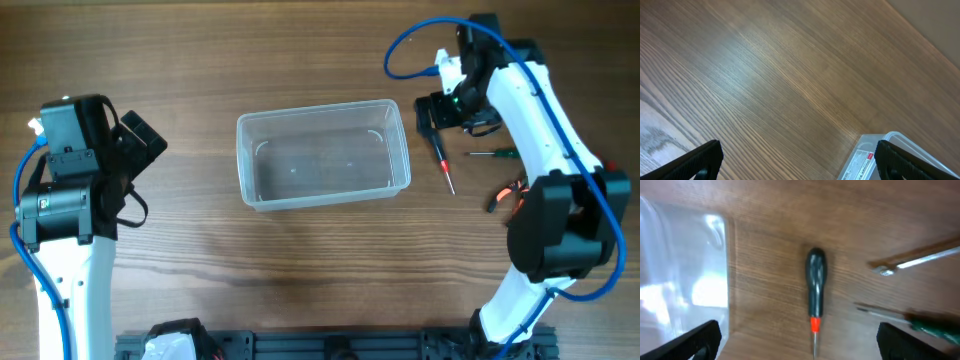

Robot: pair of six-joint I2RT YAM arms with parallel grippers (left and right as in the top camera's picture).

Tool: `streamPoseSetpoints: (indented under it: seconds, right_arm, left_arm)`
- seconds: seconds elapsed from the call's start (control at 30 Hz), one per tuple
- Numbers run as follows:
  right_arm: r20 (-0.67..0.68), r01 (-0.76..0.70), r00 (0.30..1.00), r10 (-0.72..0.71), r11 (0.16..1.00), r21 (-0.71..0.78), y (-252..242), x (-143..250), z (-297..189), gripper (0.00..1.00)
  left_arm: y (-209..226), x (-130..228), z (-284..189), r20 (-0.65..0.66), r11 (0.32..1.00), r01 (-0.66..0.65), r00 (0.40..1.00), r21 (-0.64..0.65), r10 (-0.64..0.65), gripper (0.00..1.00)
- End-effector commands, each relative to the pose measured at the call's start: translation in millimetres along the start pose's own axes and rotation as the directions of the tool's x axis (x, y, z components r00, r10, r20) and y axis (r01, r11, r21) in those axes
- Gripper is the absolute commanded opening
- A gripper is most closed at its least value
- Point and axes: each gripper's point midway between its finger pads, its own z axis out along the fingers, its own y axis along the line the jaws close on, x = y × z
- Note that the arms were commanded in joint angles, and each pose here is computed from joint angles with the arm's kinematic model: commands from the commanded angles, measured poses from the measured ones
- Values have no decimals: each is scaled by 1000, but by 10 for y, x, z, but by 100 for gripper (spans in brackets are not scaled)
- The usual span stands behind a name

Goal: Pack container
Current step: 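Grasp the red-and-black screwdriver handle with the right gripper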

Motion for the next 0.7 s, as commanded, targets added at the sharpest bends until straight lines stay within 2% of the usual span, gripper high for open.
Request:
streamPoseSetpoints:
  seconds: [0.0,0.13,0.2,0.33,0.67]
  right_arm:
    - [-24,51,998,-53,997,-65,111,125,265,100]
    - [-36,40,998,-42,998,-54,83,253,505,100]
    - [-43,-33,999,33,999,1,-27,307,600,100]
    - [-42,-76,996,77,997,27,-110,344,654,100]
    - [-50,-76,996,77,997,26,-137,350,861,100]
  left_arm:
    - [14,-14,9,3,1000,19,1000,-5,-19,100]
    - [13,-13,9,3,1000,18,1000,-4,-18,100]
    - [13,-13,9,3,1000,18,1000,-5,-18,100]
    - [13,-13,8,3,1000,18,1000,-4,-18,100]
    - [13,-11,9,2,1000,19,1000,-5,-19,100]
